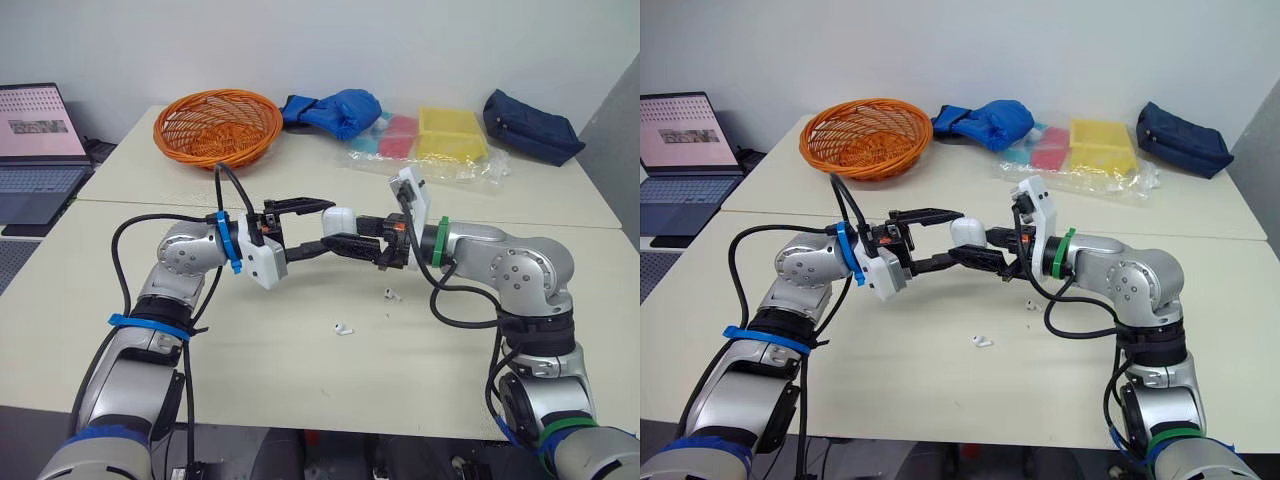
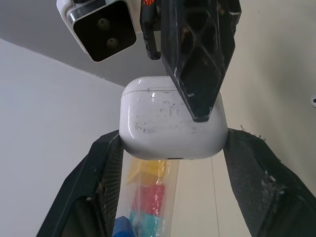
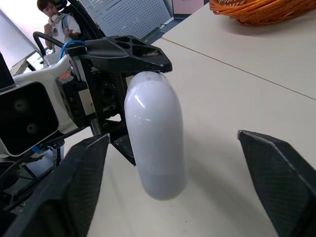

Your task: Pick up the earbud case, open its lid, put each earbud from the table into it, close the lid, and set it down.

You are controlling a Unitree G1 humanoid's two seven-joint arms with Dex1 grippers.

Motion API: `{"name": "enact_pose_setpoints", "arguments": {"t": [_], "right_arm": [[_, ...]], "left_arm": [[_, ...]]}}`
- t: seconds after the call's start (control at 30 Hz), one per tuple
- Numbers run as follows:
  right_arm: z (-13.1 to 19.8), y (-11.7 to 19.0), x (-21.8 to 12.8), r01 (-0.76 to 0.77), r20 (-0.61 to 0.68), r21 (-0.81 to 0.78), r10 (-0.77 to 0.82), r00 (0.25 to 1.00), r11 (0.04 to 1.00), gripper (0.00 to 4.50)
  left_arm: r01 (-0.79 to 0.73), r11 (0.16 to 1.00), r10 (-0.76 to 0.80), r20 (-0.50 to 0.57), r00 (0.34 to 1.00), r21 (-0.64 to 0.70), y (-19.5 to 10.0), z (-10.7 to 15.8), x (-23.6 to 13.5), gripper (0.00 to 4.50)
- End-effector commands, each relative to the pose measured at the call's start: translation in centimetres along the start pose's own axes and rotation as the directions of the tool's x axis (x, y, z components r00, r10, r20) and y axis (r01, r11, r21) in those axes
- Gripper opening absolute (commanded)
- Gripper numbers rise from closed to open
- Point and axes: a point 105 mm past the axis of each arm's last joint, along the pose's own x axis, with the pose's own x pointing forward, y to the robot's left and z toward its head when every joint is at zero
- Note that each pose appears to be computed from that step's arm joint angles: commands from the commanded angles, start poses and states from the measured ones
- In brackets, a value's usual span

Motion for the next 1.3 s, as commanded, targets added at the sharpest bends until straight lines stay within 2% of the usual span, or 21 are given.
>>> {"name": "enact_pose_setpoints", "arguments": {"t": [0.03, 0.2, 0.23, 0.5, 0.57, 0.7, 0.8, 0.87, 0.93, 0.97, 1.07, 1.17, 1.3], "right_arm": [[1.1, 0.8, -0.2, -0.023, 0.034, -0.039, 0.024, 0.999, 0.999, 2.88], [1.0, 0.7, 0.1, -0.020, 0.035, -0.030, 0.021, 0.999, 0.999, 0.98], [1.0, 0.7, 0.1, -0.021, 0.034, -0.031, 0.023, 0.999, 0.999, 0.80], [1.4, 0.8, -0.1, -0.030, 0.048, -0.034, 0.031, 0.998, 0.999, 0.82], [1.9, 0.4, -0.2, -0.009, 0.066, -0.052, 0.012, 0.998, 0.999, 0.82], [2.2, -0.4, -0.4, 0.035, 0.092, -0.079, -0.027, 0.995, 0.996, 0.82], [2.2, -0.8, -0.4, 0.059, 0.095, -0.101, -0.050, 0.994, 0.993, 0.82], [2.0, -1.5, -0.4, 0.108, 0.080, -0.192, -0.094, 0.992, 0.975, 0.82], [1.2, -2.5, -0.3, 0.157, 0.031, -0.379, -0.157, 0.987, 0.912, 0.82], [1.0, -2.7, -0.3, 0.159, 0.018, -0.426, -0.167, 0.986, 0.891, 0.82], [-0.3, -2.5, 0.4, 0.110, -0.049, -0.550, -0.164, 0.985, 0.828, 0.82], [-0.7, -2.2, 0.8, 0.076, -0.077, -0.588, -0.149, 0.986, 0.805, 0.82], [-0.9, -1.6, 1.2, 0.048, -0.095, -0.618, -0.135, 0.986, 0.784, 0.82]], "left_arm": [[-0.020, 0.999, 0.019, 0.020, 1.000, 0.042, 1.0, 0.5, 0.2, 2.69], [-0.027, 0.999, 0.026, 0.023, 0.999, 0.040, 1.0, 0.5, 0.3, 2.69], [-0.027, 0.999, 0.026, 0.023, 0.999, 0.038, 0.9, 0.5, 0.4, 2.69], [-0.051, 0.999, 0.051, 0.016, 0.999, 0.006, 1.2, 0.4, 0.4, 2.69], [-0.024, 0.998, 0.025, 0.018, 1.000, -0.055, 1.2, 0.3, 0.3, 3.42], [0.066, 0.989, -0.065, 0.013, 0.998, -0.136, 1.0, 0.0, -0.2, 4.45], [0.097, 0.980, -0.095, 0.017, 0.995, -0.174, 1.6, 0.0, -0.5, 4.45], [0.133, 0.945, -0.128, 0.039, 0.991, -0.300, 2.5, 0.2, -0.8, 4.45], [0.229, 0.874, -0.233, 0.044, 0.972, -0.429, 2.5, 0.3, -1.0, 4.45], [0.251, 0.853, -0.261, 0.044, 0.964, -0.457, 2.4, 0.4, -1.0, 4.45], [0.285, 0.712, -0.370, 0.002, 0.929, -0.642, 3.6, 0.0, 0.1, 4.45], [0.336, 0.653, -0.474, -0.020, 0.880, -0.679, 3.8, 0.0, 0.7, 4.45], [0.404, 0.650, -0.526, 0.003, 0.850, -0.643, 3.7, -0.1, 1.9, 4.45]]}}
